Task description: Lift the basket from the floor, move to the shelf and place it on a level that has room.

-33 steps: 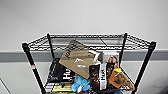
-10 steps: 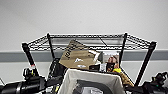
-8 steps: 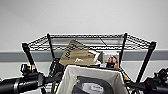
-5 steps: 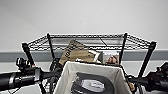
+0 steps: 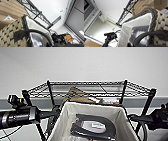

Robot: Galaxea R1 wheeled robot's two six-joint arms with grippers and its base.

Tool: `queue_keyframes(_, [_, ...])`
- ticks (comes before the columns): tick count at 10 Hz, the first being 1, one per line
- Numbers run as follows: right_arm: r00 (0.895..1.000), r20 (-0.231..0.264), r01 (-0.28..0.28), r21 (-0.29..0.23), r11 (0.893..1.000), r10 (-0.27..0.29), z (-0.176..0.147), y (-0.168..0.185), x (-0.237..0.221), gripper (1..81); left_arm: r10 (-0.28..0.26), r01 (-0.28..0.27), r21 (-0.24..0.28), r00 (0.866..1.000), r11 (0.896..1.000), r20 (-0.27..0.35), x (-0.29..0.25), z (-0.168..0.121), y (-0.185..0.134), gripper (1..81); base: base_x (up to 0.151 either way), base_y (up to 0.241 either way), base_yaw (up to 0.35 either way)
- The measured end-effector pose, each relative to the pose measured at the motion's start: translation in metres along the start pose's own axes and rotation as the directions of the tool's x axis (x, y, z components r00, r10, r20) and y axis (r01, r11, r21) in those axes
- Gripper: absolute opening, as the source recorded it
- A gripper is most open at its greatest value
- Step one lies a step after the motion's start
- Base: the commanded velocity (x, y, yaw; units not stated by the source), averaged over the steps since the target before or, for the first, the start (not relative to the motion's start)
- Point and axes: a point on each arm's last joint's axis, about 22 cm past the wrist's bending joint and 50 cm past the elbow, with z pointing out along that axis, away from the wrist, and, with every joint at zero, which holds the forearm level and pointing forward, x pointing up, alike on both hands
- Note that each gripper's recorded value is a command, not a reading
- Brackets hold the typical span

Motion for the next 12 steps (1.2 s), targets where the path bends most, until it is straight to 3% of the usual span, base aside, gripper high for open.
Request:
queue_keyframes(6, [0.999,0.026,0.032,0.023,0.999,-0.032,0.0,-0.033,0.015,1.0,0.051,-0.05,-0.019,0.998,0.999,0.028,0.026,-0.008,0.043,1.0,0.0,0.0,0.0])
queue_keyframes(12, [0.995,0.054,0.08,0.02,0.997,-0.081,-0.006,-0.074,0.031,1.0,0.047,-0.046,-0.016,0.998,0.999,0.037,0.055,-0.011,0.073,1.0,0.0,0.0,0.0])
